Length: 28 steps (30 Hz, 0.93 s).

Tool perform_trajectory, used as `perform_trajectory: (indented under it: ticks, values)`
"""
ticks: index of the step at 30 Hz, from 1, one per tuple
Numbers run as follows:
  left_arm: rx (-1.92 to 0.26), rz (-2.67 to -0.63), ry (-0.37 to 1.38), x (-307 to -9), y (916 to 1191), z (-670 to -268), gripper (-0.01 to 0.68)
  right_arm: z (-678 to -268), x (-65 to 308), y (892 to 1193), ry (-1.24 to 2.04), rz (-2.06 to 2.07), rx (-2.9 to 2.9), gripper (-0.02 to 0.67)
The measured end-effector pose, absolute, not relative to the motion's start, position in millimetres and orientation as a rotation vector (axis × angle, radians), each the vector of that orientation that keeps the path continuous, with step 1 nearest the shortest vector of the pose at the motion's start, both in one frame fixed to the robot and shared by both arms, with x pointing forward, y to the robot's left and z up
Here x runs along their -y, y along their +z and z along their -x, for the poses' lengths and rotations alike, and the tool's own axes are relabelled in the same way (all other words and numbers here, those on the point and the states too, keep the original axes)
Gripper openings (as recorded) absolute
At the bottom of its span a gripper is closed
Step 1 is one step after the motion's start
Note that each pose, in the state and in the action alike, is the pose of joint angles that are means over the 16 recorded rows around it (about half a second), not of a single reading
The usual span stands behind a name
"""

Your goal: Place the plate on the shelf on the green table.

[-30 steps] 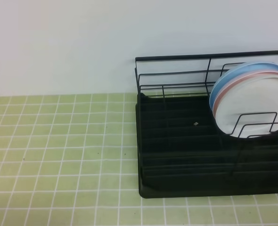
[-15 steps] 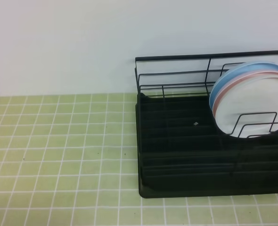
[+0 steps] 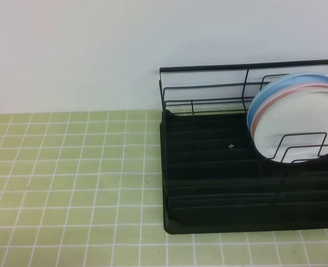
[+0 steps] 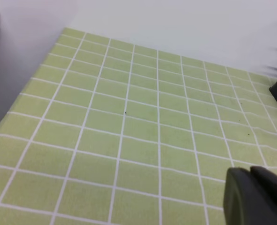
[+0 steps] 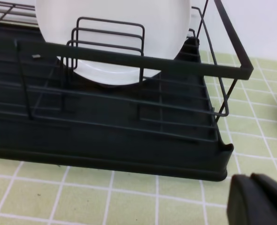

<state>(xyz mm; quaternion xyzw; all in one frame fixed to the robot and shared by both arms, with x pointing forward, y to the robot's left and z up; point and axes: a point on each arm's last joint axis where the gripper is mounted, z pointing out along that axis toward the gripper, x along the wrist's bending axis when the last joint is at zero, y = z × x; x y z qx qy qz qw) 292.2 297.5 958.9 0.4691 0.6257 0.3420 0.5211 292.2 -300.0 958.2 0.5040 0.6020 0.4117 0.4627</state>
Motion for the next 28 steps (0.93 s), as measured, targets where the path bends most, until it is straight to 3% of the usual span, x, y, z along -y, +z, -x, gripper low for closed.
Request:
perform_trajectory:
  ticks: [28]
  values:
    - [-1.501,-1.125,0.819,-297.5,958.8,-292.3,-0.002,-292.2,300.0,958.2,1.009,-1.235,-1.483,-0.002]
